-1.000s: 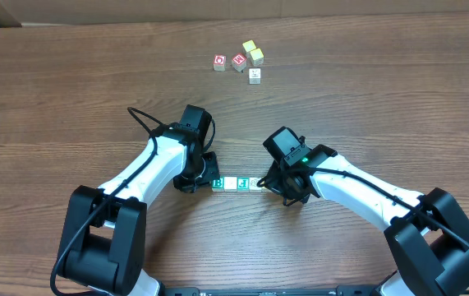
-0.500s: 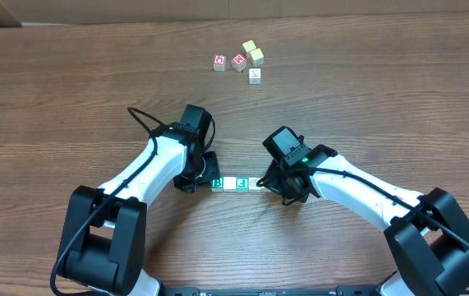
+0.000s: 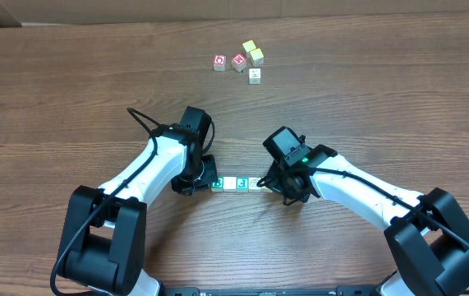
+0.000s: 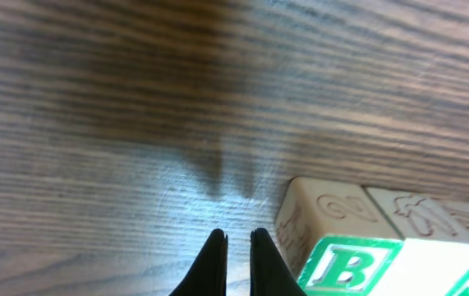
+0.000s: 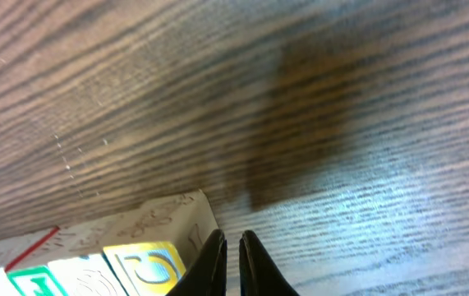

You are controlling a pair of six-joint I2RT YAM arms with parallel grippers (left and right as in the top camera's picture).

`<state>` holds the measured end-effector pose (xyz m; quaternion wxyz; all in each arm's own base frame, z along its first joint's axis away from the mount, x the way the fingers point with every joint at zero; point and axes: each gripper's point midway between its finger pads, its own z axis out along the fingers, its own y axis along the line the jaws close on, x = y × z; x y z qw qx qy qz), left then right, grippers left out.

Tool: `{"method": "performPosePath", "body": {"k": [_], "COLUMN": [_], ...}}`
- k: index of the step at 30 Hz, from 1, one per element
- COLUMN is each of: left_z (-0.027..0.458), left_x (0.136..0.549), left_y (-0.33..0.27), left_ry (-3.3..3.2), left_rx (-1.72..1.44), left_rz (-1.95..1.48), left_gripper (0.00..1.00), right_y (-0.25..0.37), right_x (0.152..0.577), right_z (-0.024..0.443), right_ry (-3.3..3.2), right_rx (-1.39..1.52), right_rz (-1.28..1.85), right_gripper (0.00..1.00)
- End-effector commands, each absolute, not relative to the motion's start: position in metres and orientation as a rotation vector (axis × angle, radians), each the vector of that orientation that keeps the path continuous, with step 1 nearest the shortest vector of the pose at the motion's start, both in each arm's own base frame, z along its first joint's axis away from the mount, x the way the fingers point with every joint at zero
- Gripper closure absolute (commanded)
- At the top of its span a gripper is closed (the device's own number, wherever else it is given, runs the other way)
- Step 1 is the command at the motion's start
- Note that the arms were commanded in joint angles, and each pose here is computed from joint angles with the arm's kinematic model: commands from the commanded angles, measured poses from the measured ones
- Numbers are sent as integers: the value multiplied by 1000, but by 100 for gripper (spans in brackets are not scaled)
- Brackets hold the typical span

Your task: Flip 5 blocks

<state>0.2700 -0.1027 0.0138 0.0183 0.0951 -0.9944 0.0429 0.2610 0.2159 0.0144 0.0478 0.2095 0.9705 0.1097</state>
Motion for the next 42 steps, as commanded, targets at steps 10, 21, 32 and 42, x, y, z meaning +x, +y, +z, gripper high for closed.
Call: {"method": "performPosePath", "body": {"k": [10,21,32,42], "left_z": [-5,-8,-7,-7], "left_x": [254,263,271,280], "left_y": [-106,-110,-112,-115], "left_ry": [-3050,-3091,-3117,-3151], "left_rx": [307,316,316,314], "left_rz": [169,206,226,254], "left_gripper": [96,96,96,96], "right_y": [221,224,226,228], "right_x": [260,257,255,254], "right_z": [13,13,14,14], "right_ry": [2970,2987,2998,3007], "right_rx": [584,582,581,581], "right_rz": [363,386,406,418], "right_gripper": [94,94,94,94]}}
